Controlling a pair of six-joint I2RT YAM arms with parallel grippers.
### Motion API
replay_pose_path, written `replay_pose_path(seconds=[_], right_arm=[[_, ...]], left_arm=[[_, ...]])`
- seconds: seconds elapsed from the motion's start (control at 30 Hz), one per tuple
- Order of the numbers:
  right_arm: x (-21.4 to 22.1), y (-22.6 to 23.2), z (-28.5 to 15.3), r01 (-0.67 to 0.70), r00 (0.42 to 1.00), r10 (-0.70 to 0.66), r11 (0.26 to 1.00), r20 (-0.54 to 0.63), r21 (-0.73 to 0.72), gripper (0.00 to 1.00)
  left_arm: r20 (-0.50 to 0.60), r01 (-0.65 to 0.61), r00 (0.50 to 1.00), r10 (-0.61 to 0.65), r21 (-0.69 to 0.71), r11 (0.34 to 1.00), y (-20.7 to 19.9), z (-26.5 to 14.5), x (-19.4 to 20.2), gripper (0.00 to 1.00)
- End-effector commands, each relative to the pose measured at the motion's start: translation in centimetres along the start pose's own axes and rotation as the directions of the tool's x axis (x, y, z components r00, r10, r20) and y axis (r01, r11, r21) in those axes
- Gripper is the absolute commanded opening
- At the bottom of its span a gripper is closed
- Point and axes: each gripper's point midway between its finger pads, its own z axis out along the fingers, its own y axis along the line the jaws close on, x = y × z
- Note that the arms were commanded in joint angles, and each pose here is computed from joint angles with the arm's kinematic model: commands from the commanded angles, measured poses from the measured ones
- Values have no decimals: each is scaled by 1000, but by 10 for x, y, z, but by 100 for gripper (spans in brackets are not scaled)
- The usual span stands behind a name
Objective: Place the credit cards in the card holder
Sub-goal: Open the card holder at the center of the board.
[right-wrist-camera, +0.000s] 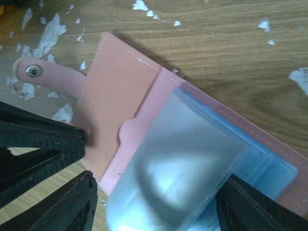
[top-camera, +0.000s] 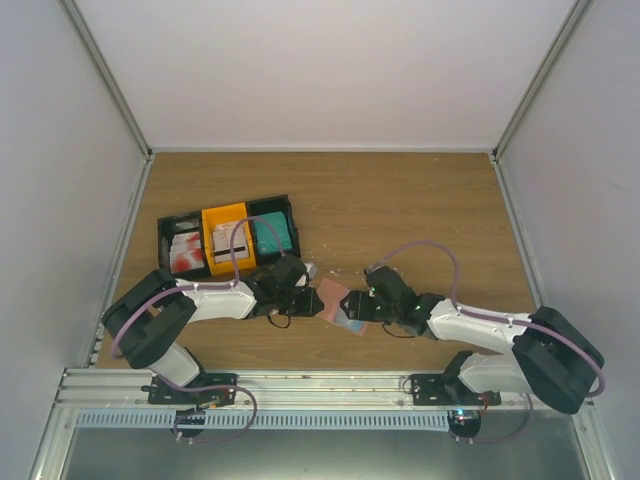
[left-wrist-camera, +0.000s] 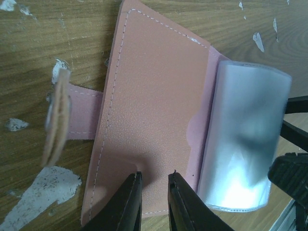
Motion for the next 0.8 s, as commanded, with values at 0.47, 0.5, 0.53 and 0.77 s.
replay_pose_path(seconds=[0.47, 0.5, 0.53, 0.77], right_arm=[[-22, 64, 9, 79, 997, -72, 965, 39, -250, 69], [-22, 65, 12, 81, 997, -75, 965, 35, -250, 70], [-22, 66, 15, 84, 996, -79, 964, 31, -254, 70], [-19, 66, 31, 81, 997, -83, 962, 6, -262, 70]], left_arm=[[51, -5, 999, 4, 4, 1000, -7, -9, -10, 18], [56, -5, 998, 4, 7, 1000, -8, -11, -11, 18], [61, -7, 998, 6, 9, 1000, -9, -12, -12, 18], [101, 0, 995, -2, 18, 1000, -11, -24, -14, 16]])
